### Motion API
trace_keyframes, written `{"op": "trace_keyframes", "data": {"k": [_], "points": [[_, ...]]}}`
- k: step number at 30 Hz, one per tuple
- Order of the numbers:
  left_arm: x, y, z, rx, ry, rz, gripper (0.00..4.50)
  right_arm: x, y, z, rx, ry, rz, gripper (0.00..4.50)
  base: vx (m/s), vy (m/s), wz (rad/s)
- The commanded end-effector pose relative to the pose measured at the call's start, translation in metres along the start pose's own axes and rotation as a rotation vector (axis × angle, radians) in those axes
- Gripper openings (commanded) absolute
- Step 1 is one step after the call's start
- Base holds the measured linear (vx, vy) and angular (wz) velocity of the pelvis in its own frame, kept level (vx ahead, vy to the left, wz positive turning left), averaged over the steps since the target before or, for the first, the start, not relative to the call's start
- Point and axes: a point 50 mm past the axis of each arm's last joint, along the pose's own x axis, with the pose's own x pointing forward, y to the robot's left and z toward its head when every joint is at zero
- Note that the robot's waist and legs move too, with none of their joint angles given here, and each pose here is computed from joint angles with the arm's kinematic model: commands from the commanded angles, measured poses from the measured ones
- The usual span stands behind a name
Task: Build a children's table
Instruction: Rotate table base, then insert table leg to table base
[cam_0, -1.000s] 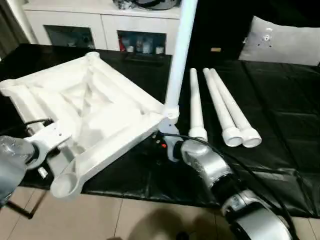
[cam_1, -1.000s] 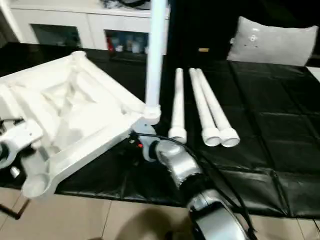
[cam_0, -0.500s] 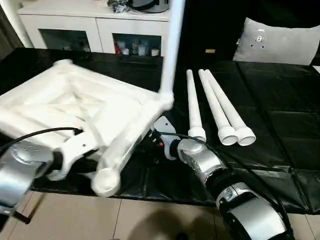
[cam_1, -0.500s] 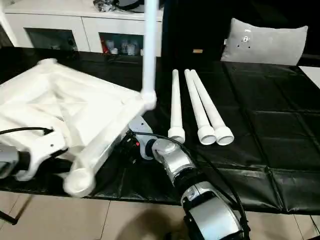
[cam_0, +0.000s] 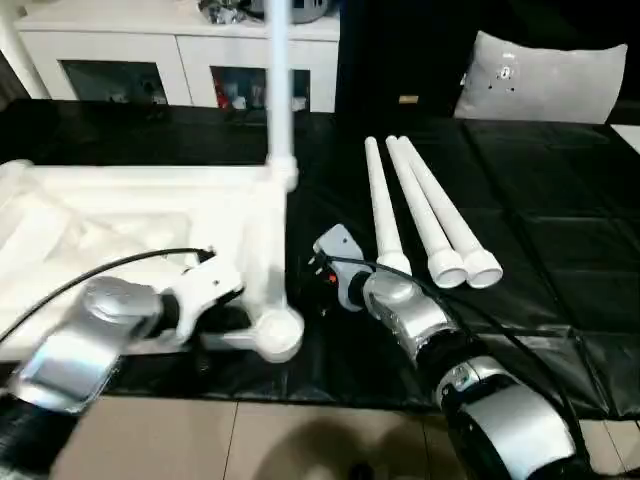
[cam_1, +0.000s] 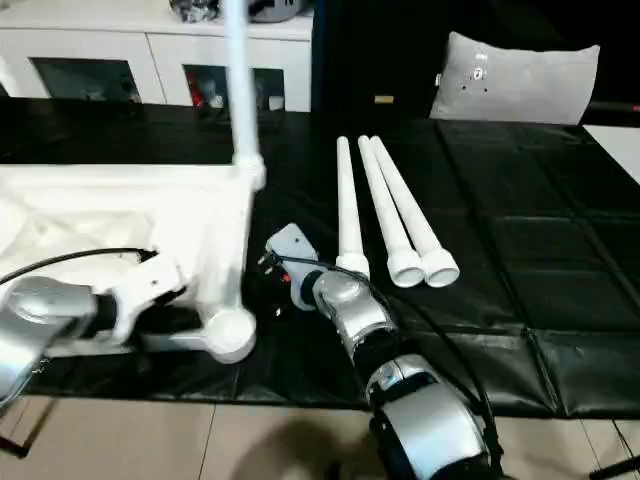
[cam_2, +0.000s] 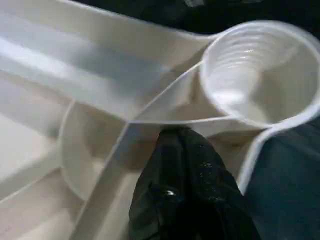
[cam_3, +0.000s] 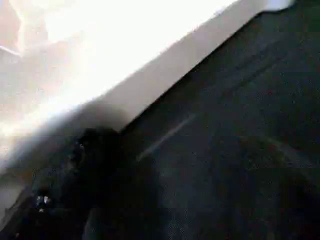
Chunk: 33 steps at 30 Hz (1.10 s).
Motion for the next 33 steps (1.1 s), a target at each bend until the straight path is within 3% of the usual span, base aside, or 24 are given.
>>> {"op": "trace_keyframes", "data": {"k": [1, 3, 4, 5, 6, 7, 9, 10, 13, 16, 19, 27, 29, 33], "points": [[-0.001, 0.006, 0.009, 0.05, -0.028, 0.052, 0.07, 0.004, 0.004, 0.025, -0.033, -0.095, 0.024, 4.5, 0.0, 0.0, 0.0], [0.002, 0.008, 0.013, 0.068, -0.06, 0.079, 0.07, -0.003, -0.011, 0.037, -0.031, -0.128, -0.037, 4.5, 0.0, 0.0, 0.0], [0.002, 0.009, 0.013, 0.069, -0.065, 0.08, 0.07, -0.003, -0.012, 0.038, -0.029, -0.13, -0.042, 4.5, 0.0, 0.0, 0.0], [0.003, 0.009, 0.019, 0.081, -0.113, 0.088, 0.07, -0.01, -0.025, 0.047, -0.013, -0.15, -0.104, 4.5, 0.0, 0.0, 0.0], [0.003, 0.009, 0.019, 0.081, -0.113, 0.088, 0.07, -0.01, -0.025, 0.047, -0.013, -0.15, -0.104, 4.5, 0.0, 0.0, 0.0], [0.004, 0.01, 0.023, 0.102, -0.149, 0.097, 0.07, -0.016, -0.039, 0.055, -0.002, -0.151, -0.187, 4.5, 0.0, 0.0, 0.0], [0.004, 0.011, 0.024, 0.086, -0.166, 0.106, 0.07, -0.02, -0.048, 0.059, 0.013, -0.144, -0.241, 4.5, 0.0, 0.0, 0.0], [0.004, 0.011, 0.025, 0.079, -0.18, 0.097, 0.34, -0.022, -0.052, 0.06, 0.03, -0.139, -0.264, 4.5, 0.0, 0.0, 0.0], [0.001, 0.008, 0.032, 0.058, -0.232, 0.07, 0.48, -0.029, -0.064, 0.06, 0.103, -0.085, -0.339, 4.5, 0.0, 0.0, 0.0], [-0.002, 0.004, 0.038, 0.073, -0.267, 0.044, 0.85, -0.035, -0.077, 0.052, 0.162, 0.061, -0.447, 4.5, 0.0, 0.0, 0.0], [-0.005, 0.001, 0.041, 0.091, -0.275, 0.016, 0.94, -0.039, -0.083, 0.045, 0.25, 0.128, -0.486, 4.5, 0.0, 0.0, 0.0], [-0.012, -0.003, 0.048, 0.111, -0.279, -0.033, 1.76, -0.042, -0.084, 0.033, 0.331, 0.23, -0.526, 4.5, 0.0, 0.0, 0.0], [-0.012, -0.003, 0.048, 0.112, -0.279, -0.032, 1.79, -0.042, -0.084, 0.032, 0.335, 0.236, -0.526, 4.5, 0.0, 0.0, 0.0], [-0.013, -0.003, 0.049, 0.121, -0.272, -0.028, 2.19, -0.043, -0.08, 0.019, 0.384, 0.314, -0.5, 4.5, 0.0, 0.0, 0.0]]}}
